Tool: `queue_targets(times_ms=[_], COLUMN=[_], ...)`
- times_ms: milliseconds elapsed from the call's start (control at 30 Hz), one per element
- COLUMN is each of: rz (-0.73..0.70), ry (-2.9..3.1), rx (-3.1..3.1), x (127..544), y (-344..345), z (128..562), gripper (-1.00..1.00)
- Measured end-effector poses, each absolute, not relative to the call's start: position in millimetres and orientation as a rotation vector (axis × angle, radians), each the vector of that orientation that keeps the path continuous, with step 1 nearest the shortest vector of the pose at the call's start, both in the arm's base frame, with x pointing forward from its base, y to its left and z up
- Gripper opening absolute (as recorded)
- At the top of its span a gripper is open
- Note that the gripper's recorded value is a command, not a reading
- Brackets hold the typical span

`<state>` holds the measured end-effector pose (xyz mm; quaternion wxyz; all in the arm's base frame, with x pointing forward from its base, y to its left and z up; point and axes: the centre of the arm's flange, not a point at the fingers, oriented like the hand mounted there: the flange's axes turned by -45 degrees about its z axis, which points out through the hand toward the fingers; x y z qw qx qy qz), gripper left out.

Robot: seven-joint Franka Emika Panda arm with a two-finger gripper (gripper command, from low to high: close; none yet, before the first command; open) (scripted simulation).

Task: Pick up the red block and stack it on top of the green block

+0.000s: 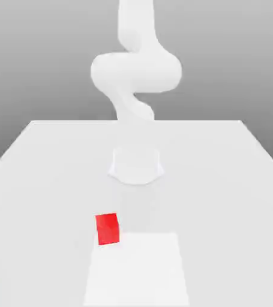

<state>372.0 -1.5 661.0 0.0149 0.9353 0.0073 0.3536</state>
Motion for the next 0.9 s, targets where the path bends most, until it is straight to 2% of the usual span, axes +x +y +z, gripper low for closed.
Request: queue_targets(times_ms=[133,300,400,600,900], rz=[0.864,0.575,0.396,0.043,0.001], ry=[0.099,0.180,0.229,0.324,0.335], rx=[2.941,2.992,3.031,3.115,3.121], x=[404,408,391,327,316], y=[-13,-35,-49,-67,-69], z=[562,436,361,213,146], gripper=[0.00,0.00,0.00,0.00,0.00])
